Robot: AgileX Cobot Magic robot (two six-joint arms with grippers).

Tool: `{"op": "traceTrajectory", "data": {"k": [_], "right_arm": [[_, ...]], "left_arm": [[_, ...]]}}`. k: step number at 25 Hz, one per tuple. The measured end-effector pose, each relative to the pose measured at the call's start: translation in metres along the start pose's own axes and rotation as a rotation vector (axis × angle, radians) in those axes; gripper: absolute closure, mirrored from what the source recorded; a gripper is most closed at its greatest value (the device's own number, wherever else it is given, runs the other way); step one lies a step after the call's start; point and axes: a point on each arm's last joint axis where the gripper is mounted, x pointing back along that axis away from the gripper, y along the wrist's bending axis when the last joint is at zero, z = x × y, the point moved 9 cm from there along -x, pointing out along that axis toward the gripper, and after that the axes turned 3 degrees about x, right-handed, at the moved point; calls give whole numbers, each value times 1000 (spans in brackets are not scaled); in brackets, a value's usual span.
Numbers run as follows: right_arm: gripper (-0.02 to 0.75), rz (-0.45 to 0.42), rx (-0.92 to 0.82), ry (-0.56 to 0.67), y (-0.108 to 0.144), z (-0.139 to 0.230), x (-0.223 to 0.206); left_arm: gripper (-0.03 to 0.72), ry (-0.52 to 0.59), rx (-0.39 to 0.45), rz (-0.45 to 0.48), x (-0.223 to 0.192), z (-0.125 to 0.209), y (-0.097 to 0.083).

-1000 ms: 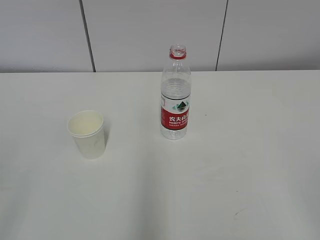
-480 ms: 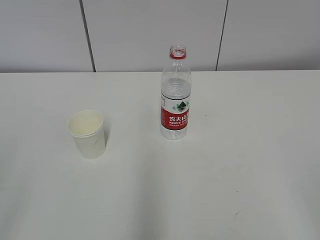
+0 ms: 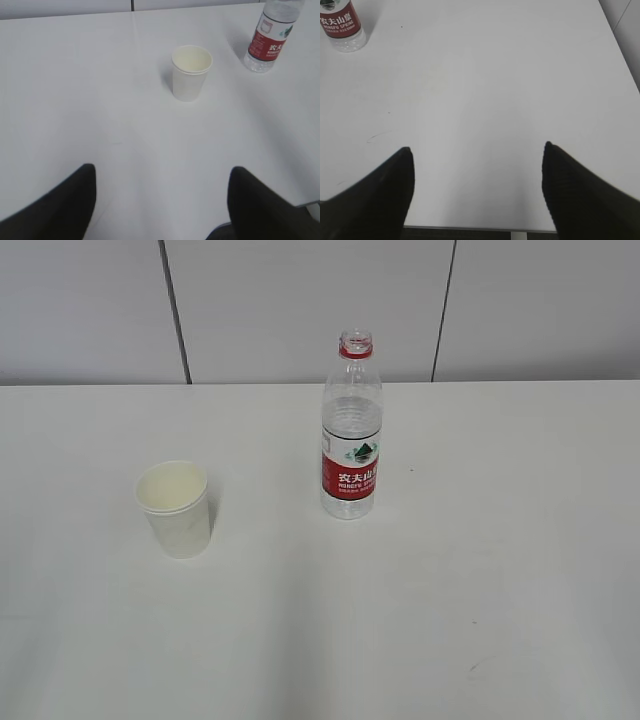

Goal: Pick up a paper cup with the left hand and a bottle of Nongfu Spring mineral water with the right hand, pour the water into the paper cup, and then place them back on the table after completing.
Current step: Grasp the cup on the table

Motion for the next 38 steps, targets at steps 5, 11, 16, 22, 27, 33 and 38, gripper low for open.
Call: {"op": "traceTrajectory", "data": {"k": [5,11,16,22,27,33,38], "right_arm": [[150,0,0,0,0,0,0],[150,0,0,0,0,0,0],[150,0,0,0,0,0,0],[150,0,0,0,0,0,0],[150,0,0,-2,0,0,0],[150,0,0,-2,0,0,0],[150,0,0,-2,0,0,0]], "left_arm": [[188,-1,0,0,0,0,0],[188,-1,0,0,0,0,0],[188,-2,0,0,0,0,0],[188,-63,-2,0,3,-12,-1],[188,-231,-2,-1,8,-43,0],[188,-356,-22,-37,5,-61,7],[188,-370,-27,-55,-13,-54,13]]}}
